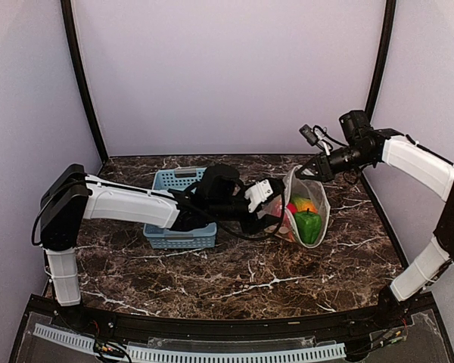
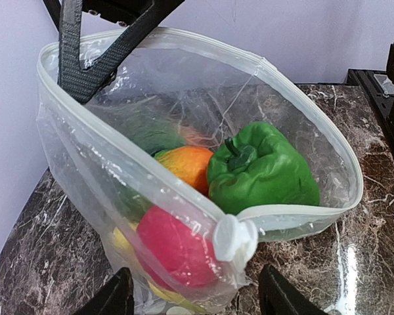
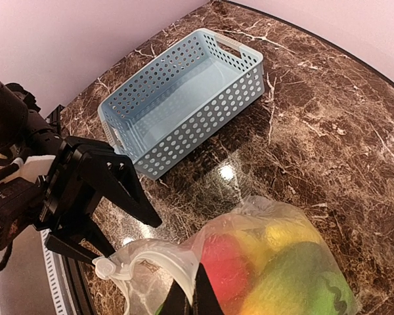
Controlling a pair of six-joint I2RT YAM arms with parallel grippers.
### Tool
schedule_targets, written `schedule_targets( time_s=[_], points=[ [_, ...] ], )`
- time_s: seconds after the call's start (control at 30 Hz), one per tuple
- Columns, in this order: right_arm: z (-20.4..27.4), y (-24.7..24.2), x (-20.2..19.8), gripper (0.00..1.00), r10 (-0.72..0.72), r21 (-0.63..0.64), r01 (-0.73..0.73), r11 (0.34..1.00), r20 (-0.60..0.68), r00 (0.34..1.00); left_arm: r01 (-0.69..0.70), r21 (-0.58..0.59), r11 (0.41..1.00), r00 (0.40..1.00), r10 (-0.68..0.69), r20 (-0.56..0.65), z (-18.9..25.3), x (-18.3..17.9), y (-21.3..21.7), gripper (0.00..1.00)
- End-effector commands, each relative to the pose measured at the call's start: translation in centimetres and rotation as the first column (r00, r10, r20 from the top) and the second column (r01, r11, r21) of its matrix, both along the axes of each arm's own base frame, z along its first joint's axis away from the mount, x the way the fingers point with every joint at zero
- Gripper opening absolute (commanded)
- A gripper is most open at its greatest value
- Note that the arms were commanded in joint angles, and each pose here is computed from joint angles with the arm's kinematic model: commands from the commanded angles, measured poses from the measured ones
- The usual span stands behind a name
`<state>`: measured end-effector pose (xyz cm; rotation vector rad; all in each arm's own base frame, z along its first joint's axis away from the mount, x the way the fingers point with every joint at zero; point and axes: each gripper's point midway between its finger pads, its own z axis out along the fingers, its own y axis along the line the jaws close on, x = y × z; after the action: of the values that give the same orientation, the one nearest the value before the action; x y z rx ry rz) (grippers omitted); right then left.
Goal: Place the food in the zip-top bag and seal the zipper
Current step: Pass from the right arm to the left
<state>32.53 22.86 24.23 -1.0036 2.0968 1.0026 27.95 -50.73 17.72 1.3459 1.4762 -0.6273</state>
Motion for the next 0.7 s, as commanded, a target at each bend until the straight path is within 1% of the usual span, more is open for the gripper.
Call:
schedule_targets(
  time_s=[0.0,0.1,0.23,0.27,0.4,0.43,0.5,0.63,0.67],
  points=[
    [0.7,0.5,0.5,0.0,0.004,0.007,-0.004,1.0,0.019,1.0,-0.033,-0.032,0.999,0.993,0.036,0.109,1.5,-0.3,0.0,0.63],
    [0.6,0.5,0.7,0.0,0.004,0.005,-0.004,1.0,0.013,1.0,-0.071,-0.046,0.996,0.989,0.076,0.13,1.5,0.1,0.0,0.59],
    [0.6,0.6,0.7,0.0,0.003,0.005,-0.003,1.0,0.011,1.0,-0.133,-0.037,0.99,0.98,0.137,0.146,1.0,1.3,-0.1,0.47],
    [0.6,0.5,0.7,0.0,0.003,0.005,-0.003,1.0,0.01,1.0,-0.145,-0.04,0.989,0.977,0.15,0.152,1.1,1.6,-0.1,0.46],
    [0.5,0.5,0.7,0.0,0.003,0.005,-0.003,1.0,0.008,1.0,-0.155,-0.051,0.987,0.975,0.161,0.156,1.0,1.9,-0.4,0.39],
    [0.4,0.5,0.7,0.0,0.003,0.004,-0.003,1.0,0.006,1.0,-0.156,-0.043,0.987,0.975,0.161,0.155,0.6,2.0,-0.5,0.35],
    [0.5,0.6,0.7,0.0,0.004,0.008,-0.004,1.0,0.004,1.0,-0.162,-0.025,0.986,0.974,0.164,0.158,0.0,2.3,-0.7,0.29],
    [0.5,0.6,0.6,0.0,0.004,0.007,-0.004,1.0,0.003,1.0,-0.162,-0.023,0.987,0.973,0.163,0.164,-0.7,2.4,-0.8,0.23],
    [0.4,0.5,0.6,0.0,0.002,0.004,-0.002,1.0,0.003,1.0,-0.161,-0.028,0.987,0.973,0.164,0.163,-0.5,2.4,-0.8,0.2]
  ],
)
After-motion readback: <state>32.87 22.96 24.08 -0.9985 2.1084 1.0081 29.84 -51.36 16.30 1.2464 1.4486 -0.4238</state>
